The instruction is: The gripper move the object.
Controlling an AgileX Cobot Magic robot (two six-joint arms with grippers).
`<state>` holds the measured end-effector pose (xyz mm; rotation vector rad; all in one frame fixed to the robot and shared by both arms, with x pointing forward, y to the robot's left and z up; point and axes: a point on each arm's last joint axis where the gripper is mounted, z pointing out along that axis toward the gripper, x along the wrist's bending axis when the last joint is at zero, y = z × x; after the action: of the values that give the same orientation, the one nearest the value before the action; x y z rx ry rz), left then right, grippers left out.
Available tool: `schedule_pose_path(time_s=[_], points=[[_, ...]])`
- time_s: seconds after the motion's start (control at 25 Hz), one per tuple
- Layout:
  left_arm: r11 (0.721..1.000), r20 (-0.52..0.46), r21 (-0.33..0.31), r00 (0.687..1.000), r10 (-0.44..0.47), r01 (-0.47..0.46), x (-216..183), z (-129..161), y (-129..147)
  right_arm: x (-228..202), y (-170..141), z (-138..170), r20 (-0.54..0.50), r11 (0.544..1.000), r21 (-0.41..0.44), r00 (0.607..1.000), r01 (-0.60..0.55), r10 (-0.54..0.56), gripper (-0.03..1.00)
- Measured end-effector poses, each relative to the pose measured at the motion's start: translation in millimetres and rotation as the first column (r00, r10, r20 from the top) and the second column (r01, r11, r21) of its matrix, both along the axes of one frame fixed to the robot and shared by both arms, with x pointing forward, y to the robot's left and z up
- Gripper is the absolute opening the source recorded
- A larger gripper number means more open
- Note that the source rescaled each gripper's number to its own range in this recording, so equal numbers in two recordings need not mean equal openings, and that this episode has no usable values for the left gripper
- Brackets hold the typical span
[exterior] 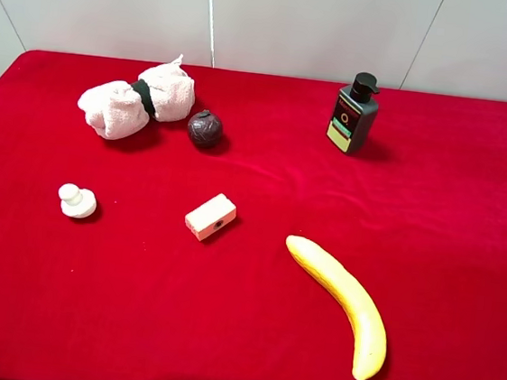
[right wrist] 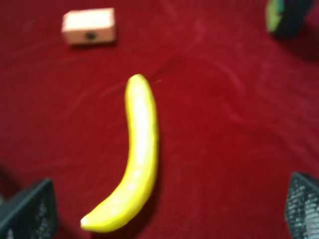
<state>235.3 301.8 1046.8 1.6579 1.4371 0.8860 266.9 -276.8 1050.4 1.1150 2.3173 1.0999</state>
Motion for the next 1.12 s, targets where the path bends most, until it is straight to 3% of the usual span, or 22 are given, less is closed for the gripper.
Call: schedule_pose_path(time_s=[0.2, 0.52, 0.92, 1.12], points=[[1.000, 0.000, 0.000, 1.000, 0.000, 0.000, 0, 0, 0, 0, -7, 1, 0.022, 0.990, 0.022, 0.989, 0.142, -0.143, 1.00], [1.000, 0.000, 0.000, 1.000, 0.000, 0.000, 0, 0, 0, -1, -13, 1, 0.039, 0.930, 0.028, 0.929, 0.367, -0.368, 1.00], [1.000, 0.000, 0.000, 1.000, 0.000, 0.000, 0, 0, 0, -2, -18, 2, 0.057, 0.869, 0.034, 0.867, 0.494, -0.496, 1.00], [1.000, 0.000, 0.000, 1.000, 0.000, 0.000, 0, 0, 0, -23, -22, 4, 0.162, 0.856, 0.127, 0.841, 0.501, -0.516, 1.00]])
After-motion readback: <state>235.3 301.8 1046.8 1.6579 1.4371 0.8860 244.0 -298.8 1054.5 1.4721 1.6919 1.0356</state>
